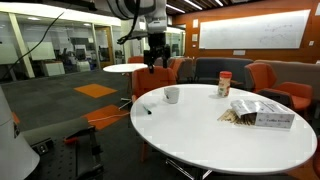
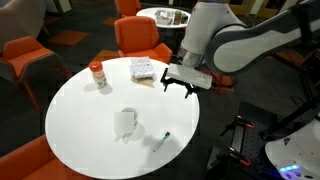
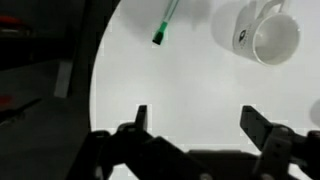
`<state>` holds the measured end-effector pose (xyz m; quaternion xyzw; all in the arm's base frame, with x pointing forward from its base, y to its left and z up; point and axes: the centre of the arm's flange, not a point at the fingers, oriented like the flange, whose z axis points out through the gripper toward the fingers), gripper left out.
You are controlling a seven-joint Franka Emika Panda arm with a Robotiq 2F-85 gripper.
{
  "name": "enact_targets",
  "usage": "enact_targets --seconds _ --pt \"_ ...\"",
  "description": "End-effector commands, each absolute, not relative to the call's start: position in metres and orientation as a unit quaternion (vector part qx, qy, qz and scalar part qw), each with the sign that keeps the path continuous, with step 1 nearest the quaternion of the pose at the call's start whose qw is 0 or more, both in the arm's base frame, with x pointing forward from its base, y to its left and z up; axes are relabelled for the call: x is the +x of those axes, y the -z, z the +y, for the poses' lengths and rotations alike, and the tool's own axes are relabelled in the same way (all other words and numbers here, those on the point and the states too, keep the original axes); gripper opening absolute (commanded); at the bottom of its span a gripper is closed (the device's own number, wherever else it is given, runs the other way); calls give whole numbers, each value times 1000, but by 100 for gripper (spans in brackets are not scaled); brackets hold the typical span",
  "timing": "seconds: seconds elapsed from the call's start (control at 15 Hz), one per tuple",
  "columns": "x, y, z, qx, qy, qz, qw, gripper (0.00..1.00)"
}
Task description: Remove the pen from the mug and put it on the table
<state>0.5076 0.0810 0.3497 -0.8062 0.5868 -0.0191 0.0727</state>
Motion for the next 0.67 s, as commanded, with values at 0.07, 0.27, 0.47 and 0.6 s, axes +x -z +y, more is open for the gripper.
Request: enact_targets --seconds 0.07,0.27,0.47,0.6 --pt "493 -365 79 -829 -5 558 39 100" --pt "486 -359 87 -845 -17 535 1 100" --pt "481 -354 95 -851 -21 524 -21 100" --pt "480 -353 96 -851 -17 524 -25 100"
